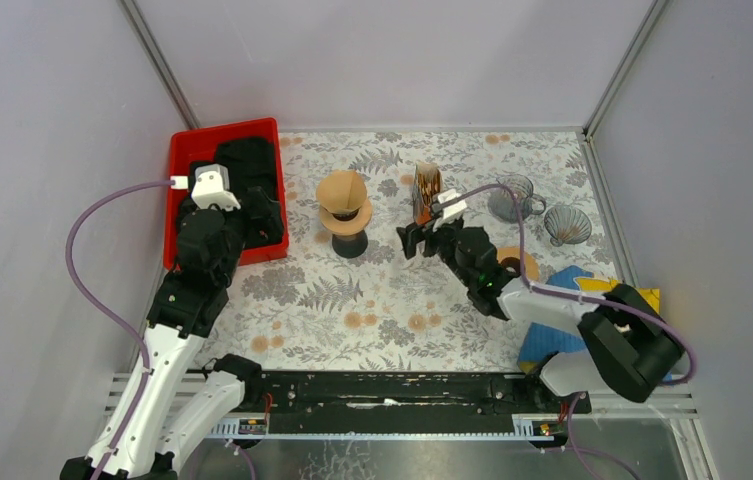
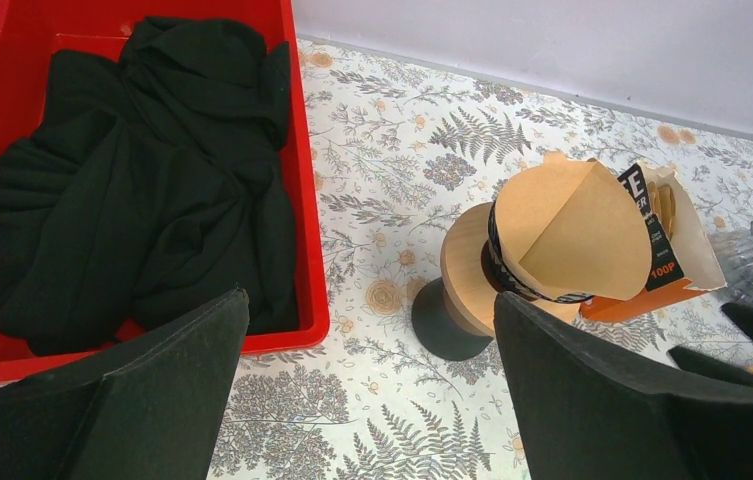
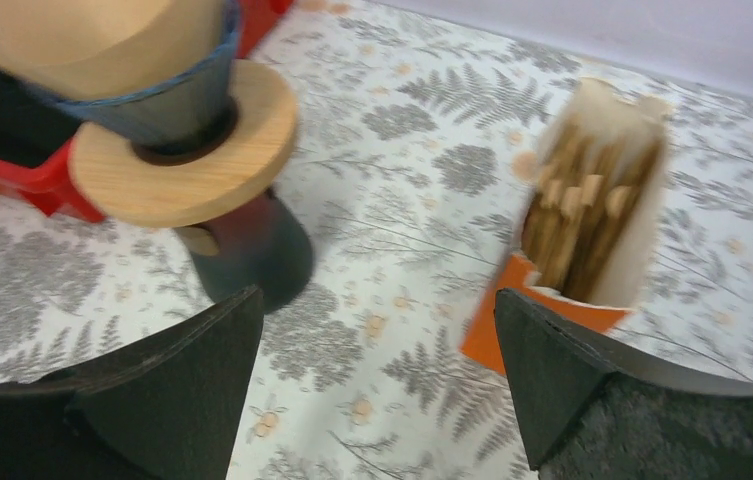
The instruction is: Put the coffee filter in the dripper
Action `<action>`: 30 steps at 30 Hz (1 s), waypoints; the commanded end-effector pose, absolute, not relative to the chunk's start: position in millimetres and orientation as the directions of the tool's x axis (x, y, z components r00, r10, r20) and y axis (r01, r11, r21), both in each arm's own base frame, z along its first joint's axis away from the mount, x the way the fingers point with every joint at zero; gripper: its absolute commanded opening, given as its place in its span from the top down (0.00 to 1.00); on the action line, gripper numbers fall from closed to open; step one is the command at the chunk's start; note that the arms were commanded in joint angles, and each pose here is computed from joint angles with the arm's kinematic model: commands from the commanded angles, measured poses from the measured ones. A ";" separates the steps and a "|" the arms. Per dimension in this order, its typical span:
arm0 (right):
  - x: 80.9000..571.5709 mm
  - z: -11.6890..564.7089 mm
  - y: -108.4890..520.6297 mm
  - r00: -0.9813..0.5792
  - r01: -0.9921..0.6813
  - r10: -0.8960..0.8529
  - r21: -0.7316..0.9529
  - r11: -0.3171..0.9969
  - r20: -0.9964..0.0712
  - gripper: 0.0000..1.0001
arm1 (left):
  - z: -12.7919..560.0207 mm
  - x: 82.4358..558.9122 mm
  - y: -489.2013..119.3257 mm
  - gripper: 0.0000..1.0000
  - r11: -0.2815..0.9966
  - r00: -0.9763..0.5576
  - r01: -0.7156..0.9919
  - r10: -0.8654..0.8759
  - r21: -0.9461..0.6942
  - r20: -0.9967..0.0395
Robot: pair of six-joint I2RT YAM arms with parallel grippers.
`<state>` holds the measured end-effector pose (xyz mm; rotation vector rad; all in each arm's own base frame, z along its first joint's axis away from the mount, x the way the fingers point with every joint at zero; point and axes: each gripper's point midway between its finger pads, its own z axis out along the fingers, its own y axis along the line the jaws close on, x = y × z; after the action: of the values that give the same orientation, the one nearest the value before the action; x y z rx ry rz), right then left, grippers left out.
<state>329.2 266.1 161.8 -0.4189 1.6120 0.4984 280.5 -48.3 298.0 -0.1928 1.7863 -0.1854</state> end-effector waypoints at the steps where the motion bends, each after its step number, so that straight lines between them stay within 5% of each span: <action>1: 345.6 170.0 227.6 -0.217 -0.444 -0.072 0.032 0.896 -0.973 0.07 | 308.7 283.0 -48.8 0.00 0.969 -0.169 -0.014 -0.247 -0.249 -0.954; 17: 402.9 198.8 104.8 -0.455 -0.227 -0.175 -0.076 0.971 -0.873 0.04 | 313.5 274.6 -56.9 0.00 0.970 -0.152 0.016 -0.239 -0.245 -0.959; 30: 448.5 157.3 33.6 -0.601 -0.161 -0.130 -0.040 0.986 -0.789 0.04 | 313.9 268.4 -75.6 0.00 0.964 -0.164 0.088 -0.234 -0.251 -0.958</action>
<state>430.0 42.2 147.6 -0.1739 2.2396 0.0032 267.2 -72.6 301.3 -0.1100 1.7714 -0.2592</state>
